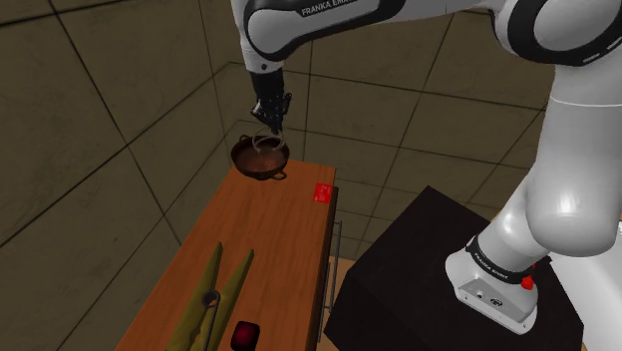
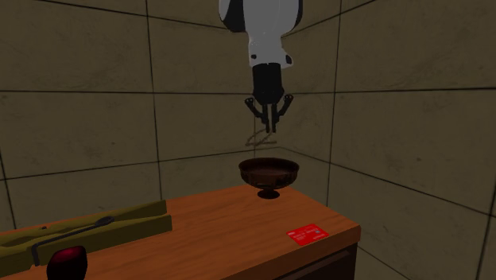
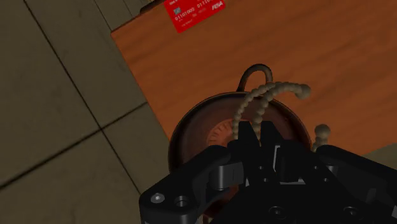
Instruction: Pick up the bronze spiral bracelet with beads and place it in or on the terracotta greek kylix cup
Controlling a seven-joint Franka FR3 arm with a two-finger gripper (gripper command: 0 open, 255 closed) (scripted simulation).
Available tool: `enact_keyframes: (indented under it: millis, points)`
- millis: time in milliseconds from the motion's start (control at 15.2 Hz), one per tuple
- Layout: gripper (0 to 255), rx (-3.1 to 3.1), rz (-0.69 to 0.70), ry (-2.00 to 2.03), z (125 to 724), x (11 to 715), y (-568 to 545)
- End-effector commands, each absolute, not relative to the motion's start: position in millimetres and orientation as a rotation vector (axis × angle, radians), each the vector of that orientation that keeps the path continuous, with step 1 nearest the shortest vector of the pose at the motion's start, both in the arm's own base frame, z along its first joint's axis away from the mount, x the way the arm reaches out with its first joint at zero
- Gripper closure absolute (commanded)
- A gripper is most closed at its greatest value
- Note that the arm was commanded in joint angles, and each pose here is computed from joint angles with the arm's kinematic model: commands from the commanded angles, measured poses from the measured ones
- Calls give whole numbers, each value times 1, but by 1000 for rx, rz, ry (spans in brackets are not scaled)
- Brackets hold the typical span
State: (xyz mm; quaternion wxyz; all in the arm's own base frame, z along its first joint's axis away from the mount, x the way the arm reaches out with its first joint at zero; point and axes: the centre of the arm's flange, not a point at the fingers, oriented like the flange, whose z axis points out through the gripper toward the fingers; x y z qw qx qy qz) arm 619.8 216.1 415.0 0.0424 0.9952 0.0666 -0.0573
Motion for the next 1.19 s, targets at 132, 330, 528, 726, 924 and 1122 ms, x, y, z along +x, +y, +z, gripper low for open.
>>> enact_keyframes:
  millis: [132, 330, 528, 726, 924, 1122]
  points:
    - [255, 3044, -175, 204, 420, 669, 200]
    - [255, 3044, -175, 204, 411, 690, 192]
    - [255, 3044, -175, 204, 395, 690, 192]
    - [255, 3044, -175, 204, 380, 690, 192]
    - [255, 3044, -175, 204, 364, 690, 192]
    - [255, 3044, -175, 204, 348, 690, 192]
